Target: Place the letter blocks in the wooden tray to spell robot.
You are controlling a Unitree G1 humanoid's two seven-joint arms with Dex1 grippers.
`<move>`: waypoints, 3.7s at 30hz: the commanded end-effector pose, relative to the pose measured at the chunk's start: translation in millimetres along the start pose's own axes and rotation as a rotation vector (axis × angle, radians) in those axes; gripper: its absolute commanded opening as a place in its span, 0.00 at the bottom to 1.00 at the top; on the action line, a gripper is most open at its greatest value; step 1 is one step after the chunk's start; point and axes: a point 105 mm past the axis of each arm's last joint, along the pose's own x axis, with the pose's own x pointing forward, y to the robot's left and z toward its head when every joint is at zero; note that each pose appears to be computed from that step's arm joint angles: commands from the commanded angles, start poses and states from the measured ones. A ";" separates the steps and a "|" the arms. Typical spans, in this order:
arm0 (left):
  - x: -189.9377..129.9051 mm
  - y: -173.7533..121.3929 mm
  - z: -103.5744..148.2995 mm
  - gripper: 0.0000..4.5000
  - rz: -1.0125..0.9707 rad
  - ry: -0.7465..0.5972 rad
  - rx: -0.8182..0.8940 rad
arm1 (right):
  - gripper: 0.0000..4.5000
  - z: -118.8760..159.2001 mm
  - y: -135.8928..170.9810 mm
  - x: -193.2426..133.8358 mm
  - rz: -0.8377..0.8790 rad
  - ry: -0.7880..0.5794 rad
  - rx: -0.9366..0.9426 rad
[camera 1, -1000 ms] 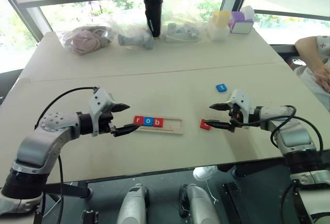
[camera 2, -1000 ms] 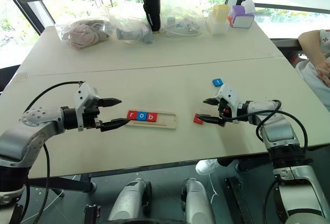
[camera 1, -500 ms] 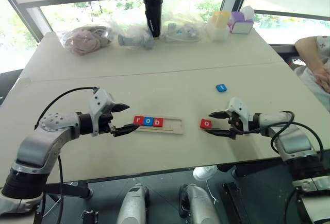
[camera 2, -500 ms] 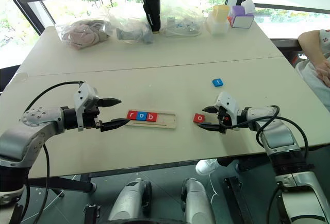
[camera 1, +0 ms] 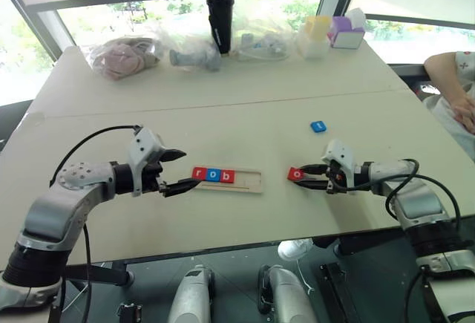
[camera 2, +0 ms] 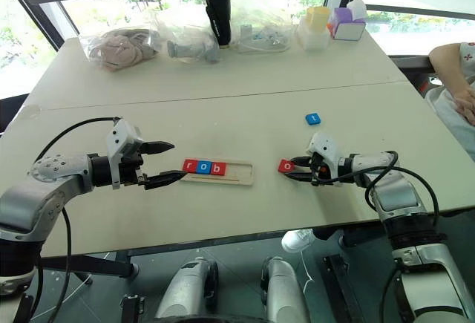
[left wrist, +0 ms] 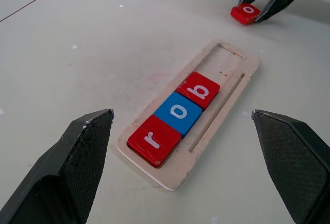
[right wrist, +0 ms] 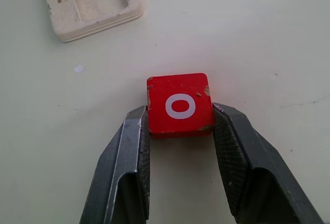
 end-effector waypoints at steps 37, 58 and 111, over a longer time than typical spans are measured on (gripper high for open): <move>-4.1 -4.2 3.5 1.00 0.069 -0.024 0.018 | 0.99 94.9 15.0 83.5 0.088 -0.141 -0.192; -2.6 2.6 -2.8 1.00 0.060 -0.019 0.010 | 0.99 53.1 -21.1 57.6 -0.331 -0.114 -0.144; -19.5 -26.8 43.0 1.00 -0.206 -0.027 0.105 | 0.99 12.0 -136.2 -0.2 -0.869 -0.133 0.376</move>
